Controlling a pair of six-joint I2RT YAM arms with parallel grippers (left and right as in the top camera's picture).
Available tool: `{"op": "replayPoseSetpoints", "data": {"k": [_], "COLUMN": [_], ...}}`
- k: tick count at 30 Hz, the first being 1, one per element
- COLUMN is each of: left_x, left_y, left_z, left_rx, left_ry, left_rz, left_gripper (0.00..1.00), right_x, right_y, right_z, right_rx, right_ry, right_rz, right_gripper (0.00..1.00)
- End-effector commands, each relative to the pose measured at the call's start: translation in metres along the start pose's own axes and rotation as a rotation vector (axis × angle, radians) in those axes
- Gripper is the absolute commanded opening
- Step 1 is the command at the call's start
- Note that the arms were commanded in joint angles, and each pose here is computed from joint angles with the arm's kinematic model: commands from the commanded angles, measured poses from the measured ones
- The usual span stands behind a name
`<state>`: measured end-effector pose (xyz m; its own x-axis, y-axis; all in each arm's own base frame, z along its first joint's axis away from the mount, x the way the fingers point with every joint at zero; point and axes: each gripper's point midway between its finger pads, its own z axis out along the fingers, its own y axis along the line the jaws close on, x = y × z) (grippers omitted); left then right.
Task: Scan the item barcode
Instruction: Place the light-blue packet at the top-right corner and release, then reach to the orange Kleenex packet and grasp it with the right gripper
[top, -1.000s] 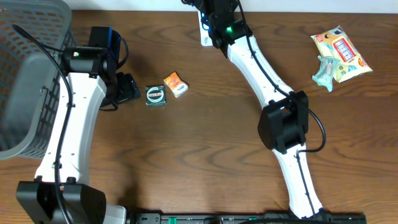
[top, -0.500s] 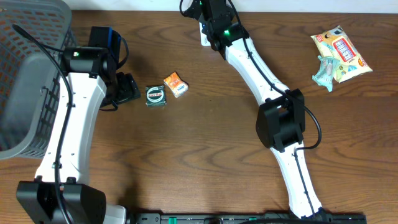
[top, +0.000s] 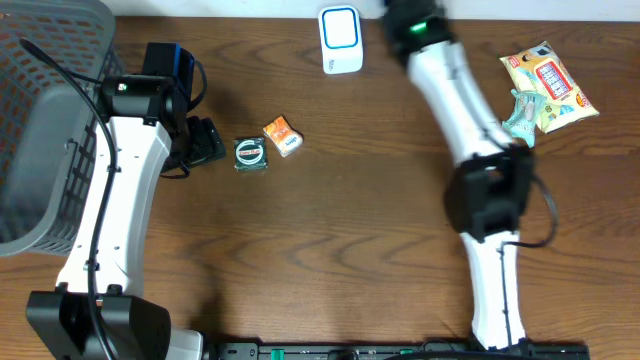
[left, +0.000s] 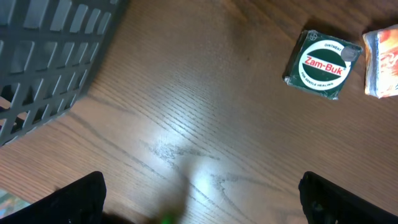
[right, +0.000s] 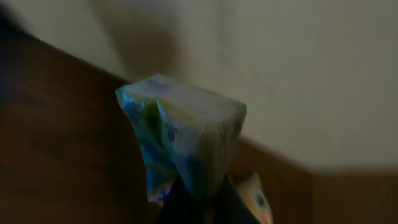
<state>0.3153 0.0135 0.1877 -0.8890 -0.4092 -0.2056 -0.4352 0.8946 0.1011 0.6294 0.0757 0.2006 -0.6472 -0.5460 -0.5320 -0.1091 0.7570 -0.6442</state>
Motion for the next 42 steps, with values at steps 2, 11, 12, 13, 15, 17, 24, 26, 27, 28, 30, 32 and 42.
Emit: {"op": "replayPoseSetpoints", "data": {"k": [2,11,12,13,15,17,24,26,27,28,30,32,42], "left_x": [0.000,0.000,0.000,0.000,0.000,0.000,0.000,0.000,0.000,0.000,0.000,0.000,0.000], "left_y": [0.003,0.003,0.003,0.003,0.003,0.003,0.003,0.003,0.003,0.003,0.003,0.003,0.003], "left_z": [0.003,0.003,0.003,0.003,0.003,0.003,0.003,0.003,0.003,0.003,0.003,0.003,0.003], "left_rx": [-0.015,-0.015,-0.015,-0.015,-0.015,-0.015,-0.015,-0.015,-0.015,-0.015,-0.015,-0.015,-0.015], "left_ry": [0.007,0.007,0.007,0.007,0.007,0.007,0.007,0.007,0.007,0.007,0.007,0.007,0.007], "left_rz": [-0.007,-0.007,-0.007,-0.007,-0.007,-0.007,-0.007,-0.007,-0.007,-0.007,-0.007,-0.007,-0.007], "left_gripper": [0.98,0.98,0.98,0.97,0.98,0.98,0.98,0.97,0.98,0.98,0.98,0.97,0.98], "right_x": [0.061,0.187,0.194,0.202,0.216,0.227,0.238,0.235,0.232,0.229,0.217,0.197,0.024], "right_y": [-0.096,-0.144,-0.149,-0.154,-0.163,-0.170,-0.151,-0.139,-0.132,-0.127,-0.117,-0.108,-0.016], "right_z": [-0.002,0.023,0.025,0.026,0.027,0.028,0.039,0.040,0.041,0.041,0.038,0.030,-0.089], "right_rx": [0.110,0.065,0.072,0.082,0.103,0.110,-0.039,-0.101,-0.139,-0.166,-0.220,-0.280,-1.057], "right_ry": [0.159,0.481,0.496,0.510,0.536,0.554,0.555,0.547,0.539,0.531,0.502,0.455,-0.016], "right_rz": [0.279,0.355,0.381,0.408,0.460,0.495,0.558,0.569,0.576,0.582,0.591,0.596,0.672], "right_gripper": [0.01,0.01,0.01,0.03,0.13,0.23,0.87,0.89,0.92,0.93,0.99,0.99,0.99]}}
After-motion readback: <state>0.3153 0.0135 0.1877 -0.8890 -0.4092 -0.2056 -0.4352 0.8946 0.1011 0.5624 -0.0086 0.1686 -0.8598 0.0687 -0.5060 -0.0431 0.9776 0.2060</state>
